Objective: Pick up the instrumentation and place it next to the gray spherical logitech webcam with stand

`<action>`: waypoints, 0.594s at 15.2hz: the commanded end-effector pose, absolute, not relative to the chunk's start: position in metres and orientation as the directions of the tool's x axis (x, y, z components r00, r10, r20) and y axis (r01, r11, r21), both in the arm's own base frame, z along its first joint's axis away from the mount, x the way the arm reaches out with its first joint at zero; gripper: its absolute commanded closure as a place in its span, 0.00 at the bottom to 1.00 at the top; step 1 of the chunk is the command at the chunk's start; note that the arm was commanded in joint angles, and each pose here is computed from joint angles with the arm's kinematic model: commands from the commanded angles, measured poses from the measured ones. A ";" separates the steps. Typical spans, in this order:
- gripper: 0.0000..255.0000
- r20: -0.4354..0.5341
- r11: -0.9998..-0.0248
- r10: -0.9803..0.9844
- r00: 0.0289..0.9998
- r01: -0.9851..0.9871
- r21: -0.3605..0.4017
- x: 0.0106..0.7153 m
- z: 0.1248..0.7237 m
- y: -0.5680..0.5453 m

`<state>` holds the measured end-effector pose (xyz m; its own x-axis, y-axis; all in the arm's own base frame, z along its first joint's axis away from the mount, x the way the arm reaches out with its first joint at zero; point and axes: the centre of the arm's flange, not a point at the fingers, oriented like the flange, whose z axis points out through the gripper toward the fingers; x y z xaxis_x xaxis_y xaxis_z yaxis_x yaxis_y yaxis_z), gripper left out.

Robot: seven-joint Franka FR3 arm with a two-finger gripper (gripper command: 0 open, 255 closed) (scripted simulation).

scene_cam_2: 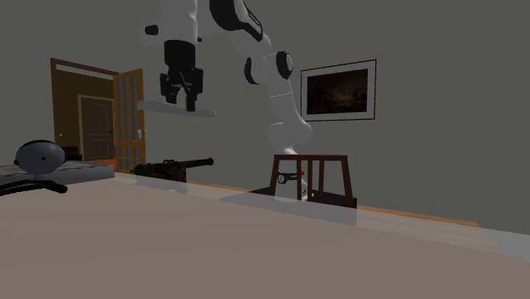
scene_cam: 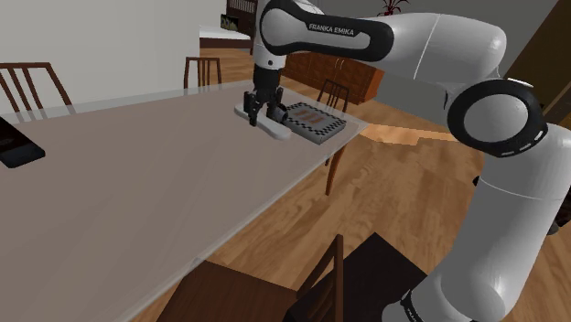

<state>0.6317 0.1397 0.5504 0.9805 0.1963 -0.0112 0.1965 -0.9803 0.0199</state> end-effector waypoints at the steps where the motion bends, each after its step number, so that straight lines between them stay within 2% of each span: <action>1: 1.00 -0.011 -0.980 0.198 0.980 0.198 0.020 0.637 0.551 0.116; 9: 1.00 -0.011 -0.980 0.198 0.980 0.198 0.020 0.664 0.552 0.014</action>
